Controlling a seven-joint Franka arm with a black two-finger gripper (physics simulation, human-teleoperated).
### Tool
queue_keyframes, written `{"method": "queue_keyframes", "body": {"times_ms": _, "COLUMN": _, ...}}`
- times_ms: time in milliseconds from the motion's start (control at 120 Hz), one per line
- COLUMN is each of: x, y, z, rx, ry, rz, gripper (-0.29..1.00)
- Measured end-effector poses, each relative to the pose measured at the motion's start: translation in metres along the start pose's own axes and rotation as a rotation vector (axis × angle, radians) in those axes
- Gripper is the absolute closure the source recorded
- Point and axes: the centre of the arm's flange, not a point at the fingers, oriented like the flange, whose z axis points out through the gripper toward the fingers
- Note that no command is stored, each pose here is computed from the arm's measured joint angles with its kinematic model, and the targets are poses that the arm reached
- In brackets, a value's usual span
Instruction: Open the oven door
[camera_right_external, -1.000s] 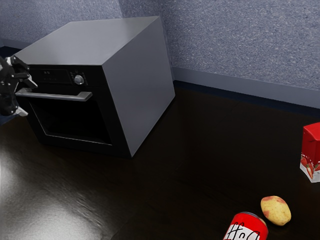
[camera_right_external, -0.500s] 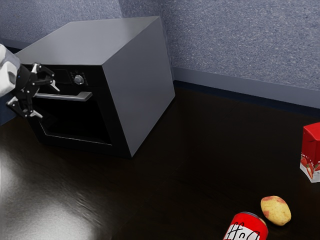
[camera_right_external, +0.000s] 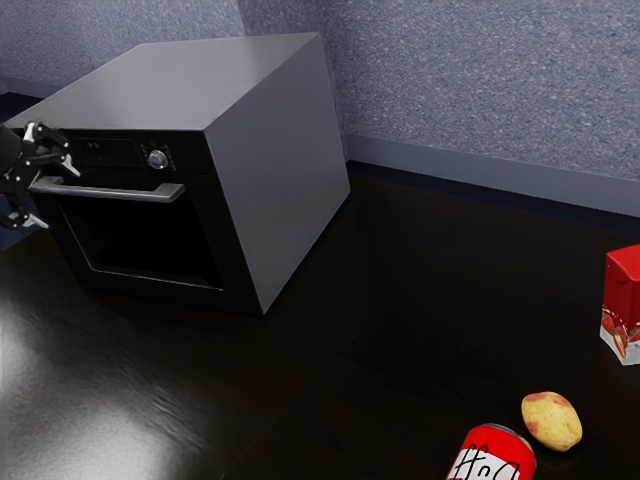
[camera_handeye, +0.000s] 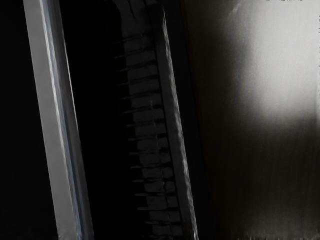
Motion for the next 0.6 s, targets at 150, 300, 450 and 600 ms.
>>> {"method": "queue_keyframes", "body": {"times_ms": 150, "x": -0.012, "y": 0.001, "z": -0.002, "rx": 0.006, "ry": -0.005, "rz": -0.044, "gripper": 0.00}}
{"method": "queue_keyframes", "body": {"times_ms": 300, "x": -0.014, "y": -0.012, "z": 0.006, "rx": 0.006, "ry": 0.006, "rz": -0.066, "gripper": 0.00}}
{"method": "queue_keyframes", "body": {"times_ms": 450, "x": -0.011, "y": -0.016, "z": 0.018, "rx": -0.012, "ry": 0.017, "rz": -0.076, "gripper": 0.00}}
{"method": "queue_keyframes", "body": {"times_ms": 600, "x": -0.013, "y": -0.005, "z": 0.035, "rx": -0.053, "ry": 0.017, "rz": -0.097, "gripper": -0.03}}
